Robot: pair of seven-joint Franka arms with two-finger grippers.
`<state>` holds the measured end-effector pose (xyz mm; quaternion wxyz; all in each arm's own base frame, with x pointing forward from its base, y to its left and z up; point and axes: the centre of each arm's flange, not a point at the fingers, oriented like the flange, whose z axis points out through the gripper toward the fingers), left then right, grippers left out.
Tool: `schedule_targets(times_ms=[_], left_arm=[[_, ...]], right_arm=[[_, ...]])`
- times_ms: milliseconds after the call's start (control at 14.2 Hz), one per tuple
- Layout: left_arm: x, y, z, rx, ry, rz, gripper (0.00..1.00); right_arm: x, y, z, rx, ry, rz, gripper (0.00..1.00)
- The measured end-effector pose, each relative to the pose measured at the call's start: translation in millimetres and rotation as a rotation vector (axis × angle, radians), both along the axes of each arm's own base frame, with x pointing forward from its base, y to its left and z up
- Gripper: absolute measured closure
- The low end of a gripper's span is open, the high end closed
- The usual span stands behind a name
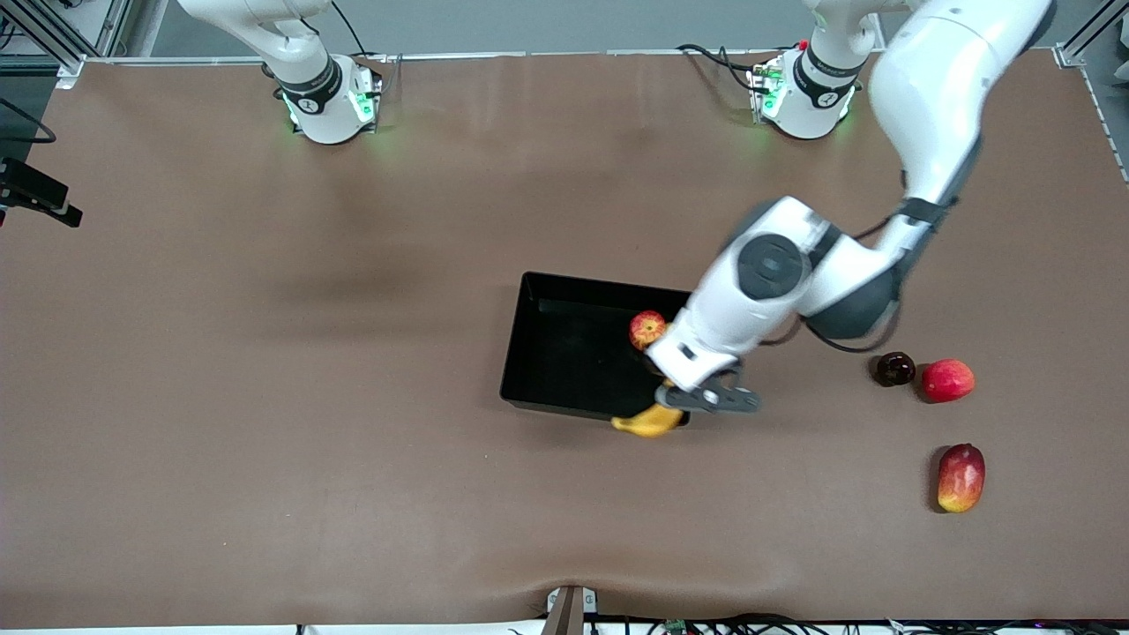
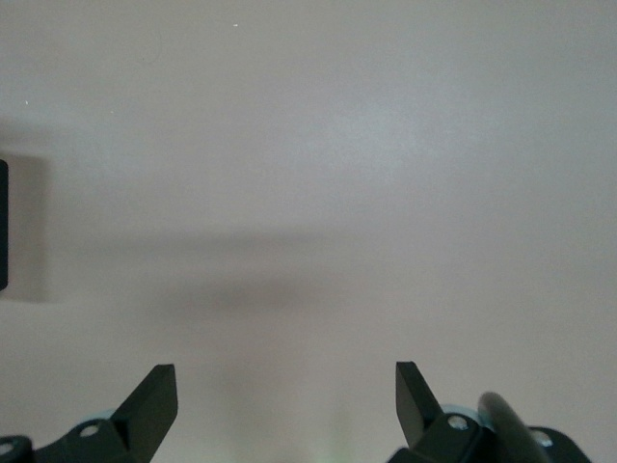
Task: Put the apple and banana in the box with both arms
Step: 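Carry the banana with the left gripper and lower it into the box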
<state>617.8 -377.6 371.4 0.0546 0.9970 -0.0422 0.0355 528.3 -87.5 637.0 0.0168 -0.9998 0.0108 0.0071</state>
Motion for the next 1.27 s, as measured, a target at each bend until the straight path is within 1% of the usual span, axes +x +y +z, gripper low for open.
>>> schedule_targets(times_ms=[141,352,493,633,774,985,1267], left_arm=[[-15.0,-25.9,2.0,-0.004,0.000,0.004,0.65],[-31.0,-60.0,6.9,-0.006,-0.014,0.048,0.65],[-41.5,-83.7,3.0,0.005,-0.026,0.093,0.65],[-51.7,-104.7,-6.6,0.024,-0.036,0.111,0.65],[-58.2,-119.4,-15.3,0.033,-0.044,0.119,0.65],[-62.9,-132.8,-22.4,0.014,-0.056,0.148,0.65],[-77.1,-156.3,-43.6,0.026,-0.095,0.172,0.65]], right_arm=[[0.0,-0.1,0.0,-0.001,0.000,0.000,0.00],[-0.2,-1.4,-0.1,-0.015,0.003,0.000,0.00],[-0.4,-2.8,-0.1,-0.028,0.005,0.000,0.00],[-0.6,-3.6,-0.2,-0.030,0.006,-0.001,0.00],[-0.6,-3.6,-0.4,-0.030,0.007,-0.001,0.00],[-0.6,-3.7,-0.5,-0.031,0.007,-0.002,0.00],[-0.6,-3.7,-0.5,-0.031,0.007,-0.002,0.00]])
